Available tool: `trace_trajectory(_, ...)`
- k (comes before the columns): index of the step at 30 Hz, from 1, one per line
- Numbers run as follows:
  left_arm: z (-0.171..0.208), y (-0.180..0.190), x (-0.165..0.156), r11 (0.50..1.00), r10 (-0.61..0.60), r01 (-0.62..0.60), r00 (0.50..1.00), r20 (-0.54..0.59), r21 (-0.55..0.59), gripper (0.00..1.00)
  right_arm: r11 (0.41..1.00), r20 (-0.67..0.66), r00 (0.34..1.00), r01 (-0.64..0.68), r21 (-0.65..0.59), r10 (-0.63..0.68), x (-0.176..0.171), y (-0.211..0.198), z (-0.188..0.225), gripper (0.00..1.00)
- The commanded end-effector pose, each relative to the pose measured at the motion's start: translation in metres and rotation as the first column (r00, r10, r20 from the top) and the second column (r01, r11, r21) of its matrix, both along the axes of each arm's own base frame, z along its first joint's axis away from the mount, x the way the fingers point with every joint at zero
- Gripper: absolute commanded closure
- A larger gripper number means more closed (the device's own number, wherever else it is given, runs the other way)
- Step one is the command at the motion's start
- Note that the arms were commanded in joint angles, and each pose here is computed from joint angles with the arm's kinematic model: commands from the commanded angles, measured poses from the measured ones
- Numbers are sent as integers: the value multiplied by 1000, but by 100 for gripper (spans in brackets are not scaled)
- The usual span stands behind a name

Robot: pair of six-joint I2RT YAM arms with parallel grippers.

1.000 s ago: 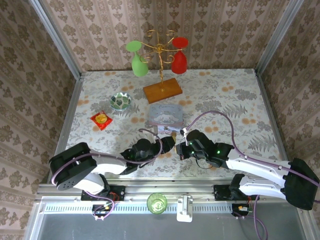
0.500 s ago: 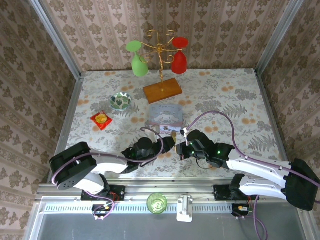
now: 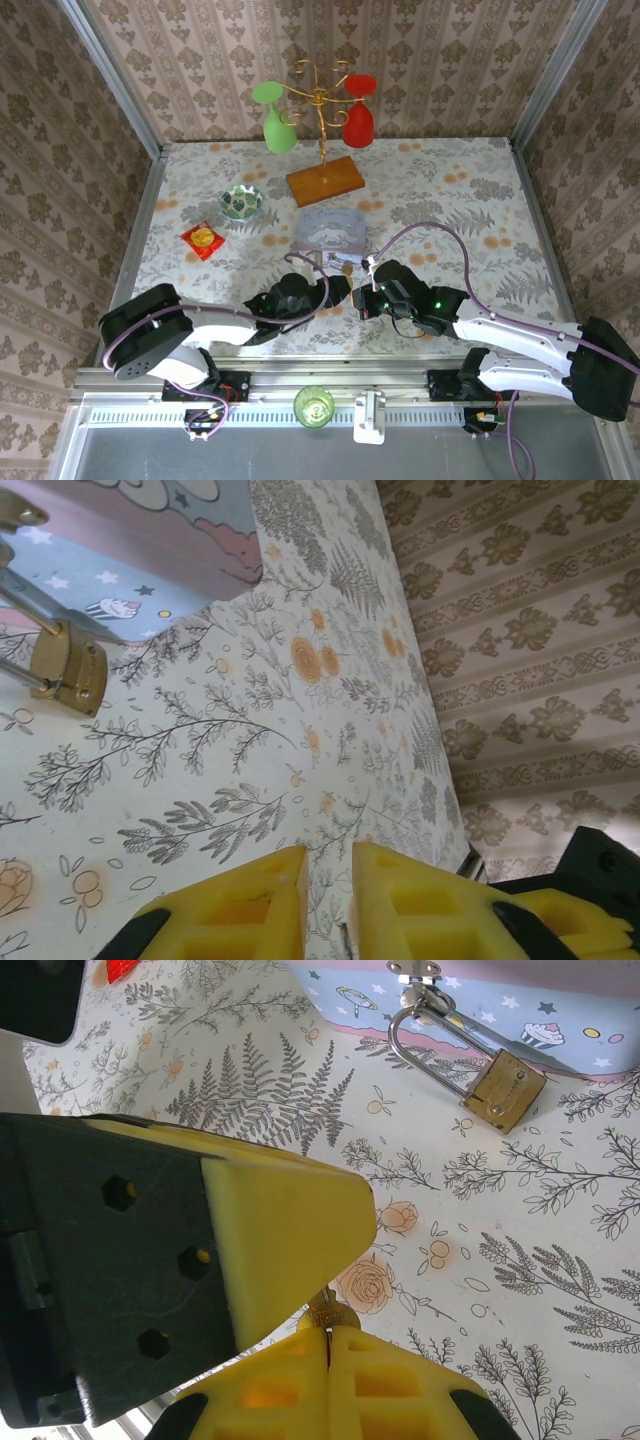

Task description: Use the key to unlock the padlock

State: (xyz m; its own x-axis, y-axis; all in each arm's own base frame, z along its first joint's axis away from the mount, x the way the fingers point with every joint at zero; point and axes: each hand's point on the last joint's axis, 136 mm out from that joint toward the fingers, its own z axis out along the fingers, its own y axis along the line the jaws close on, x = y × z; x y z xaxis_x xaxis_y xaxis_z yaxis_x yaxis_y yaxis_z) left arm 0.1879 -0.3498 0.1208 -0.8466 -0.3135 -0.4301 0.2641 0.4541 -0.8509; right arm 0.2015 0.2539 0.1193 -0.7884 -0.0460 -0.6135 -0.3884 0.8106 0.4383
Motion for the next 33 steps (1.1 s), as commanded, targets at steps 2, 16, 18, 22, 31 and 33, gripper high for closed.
trace_trajectory(2, 11, -5, -2, 1000, -23, 23, 999, 34, -11, 85, 1000, 4, 1000, 21, 2, -21, 1, -2, -3, 100)
trace_trajectory(16, 50, 5, -4, 998, -37, 45, 984, 176, -46, 100, 954, 130, 984, -152, 259, 122, -4, -5, 36, 22)
trace_trajectory(18, 60, 7, -5, 996, -39, 55, 977, 208, -70, 100, 928, 176, 978, -162, 336, 107, -3, -13, 53, 20)
trace_trajectory(22, 85, 5, -9, 987, -50, 90, 959, 277, -134, 100, 842, 285, 952, -245, 481, 114, -8, -20, 91, 19)
trace_trajectory(31, 127, -3, -24, 968, -60, 153, 910, 410, -198, 100, 742, 355, 924, -337, 580, 142, -18, -13, 120, 22)
trace_trajectory(33, 131, -7, -29, 970, -72, 164, 900, 430, -181, 100, 725, 362, 922, -345, 596, 140, -18, -11, 122, 22)
